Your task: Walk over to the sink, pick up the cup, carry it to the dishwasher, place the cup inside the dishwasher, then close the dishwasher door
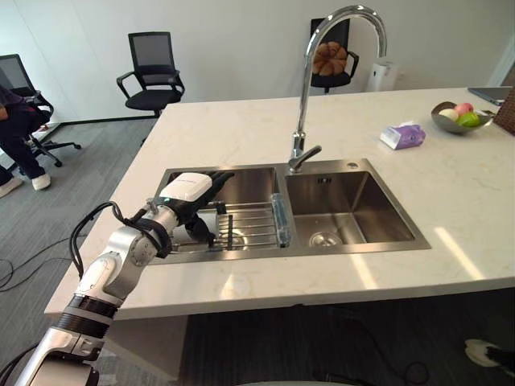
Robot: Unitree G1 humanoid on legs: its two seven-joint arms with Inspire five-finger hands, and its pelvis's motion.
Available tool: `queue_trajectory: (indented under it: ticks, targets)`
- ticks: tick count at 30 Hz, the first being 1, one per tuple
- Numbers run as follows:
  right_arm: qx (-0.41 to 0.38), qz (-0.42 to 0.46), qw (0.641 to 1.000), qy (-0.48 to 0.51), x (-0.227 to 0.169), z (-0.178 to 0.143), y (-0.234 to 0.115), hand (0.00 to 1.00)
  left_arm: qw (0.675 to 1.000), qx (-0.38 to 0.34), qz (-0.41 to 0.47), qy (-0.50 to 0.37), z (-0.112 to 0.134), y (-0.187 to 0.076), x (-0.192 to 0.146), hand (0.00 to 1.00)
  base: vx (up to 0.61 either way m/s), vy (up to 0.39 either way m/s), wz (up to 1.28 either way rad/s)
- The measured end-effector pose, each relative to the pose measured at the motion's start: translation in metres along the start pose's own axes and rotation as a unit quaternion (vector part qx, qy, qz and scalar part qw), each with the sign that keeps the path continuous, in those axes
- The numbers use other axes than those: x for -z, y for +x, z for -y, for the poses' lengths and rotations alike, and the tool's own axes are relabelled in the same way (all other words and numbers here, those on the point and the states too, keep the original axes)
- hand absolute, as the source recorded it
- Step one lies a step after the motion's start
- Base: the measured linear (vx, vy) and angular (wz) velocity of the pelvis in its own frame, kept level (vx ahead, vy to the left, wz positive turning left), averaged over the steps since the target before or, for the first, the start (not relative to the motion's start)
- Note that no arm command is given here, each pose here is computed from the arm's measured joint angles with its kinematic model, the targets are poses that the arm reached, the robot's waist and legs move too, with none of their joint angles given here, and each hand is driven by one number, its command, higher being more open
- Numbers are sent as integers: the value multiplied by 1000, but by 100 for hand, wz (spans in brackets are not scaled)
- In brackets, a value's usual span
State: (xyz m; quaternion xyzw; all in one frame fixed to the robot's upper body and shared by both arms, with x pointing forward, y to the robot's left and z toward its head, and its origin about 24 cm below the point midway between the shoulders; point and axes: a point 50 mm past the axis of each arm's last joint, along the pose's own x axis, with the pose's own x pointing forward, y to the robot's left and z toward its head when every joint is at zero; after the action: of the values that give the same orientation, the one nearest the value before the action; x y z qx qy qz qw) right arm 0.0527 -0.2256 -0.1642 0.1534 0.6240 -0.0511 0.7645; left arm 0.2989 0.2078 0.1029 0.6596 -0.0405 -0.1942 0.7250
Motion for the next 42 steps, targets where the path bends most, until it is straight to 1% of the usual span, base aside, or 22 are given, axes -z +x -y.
queue_trajectory:
  ticks: [4,18,21,33,39,40,42]
  targets:
    - [0,2,1000,-5,-2,-1,0,100,1000,25,-17,-1,17,0,2,100,15,24,0]
    - [-3,3,1000,-10,-5,-4,1,100,996,13,-85,-16,34,4,12,100,-17,18,-1]
    - [-3,3,1000,-11,-6,-5,1,100,995,16,-95,-1,36,5,13,100,-6,5,-1]
    - [-12,3,1000,-25,-9,-8,1,100,981,59,-183,25,53,6,43,100,-25,6,-2]
    - [-14,4,999,-33,-10,-9,1,100,975,85,-202,32,58,7,52,100,-14,5,-5]
    - [-15,4,999,-34,-10,-10,1,100,974,89,-205,33,59,7,53,0,-23,3,-4]
    - [-15,4,999,-34,-10,-10,1,100,974,92,-205,34,59,7,53,0,-12,1,-2]
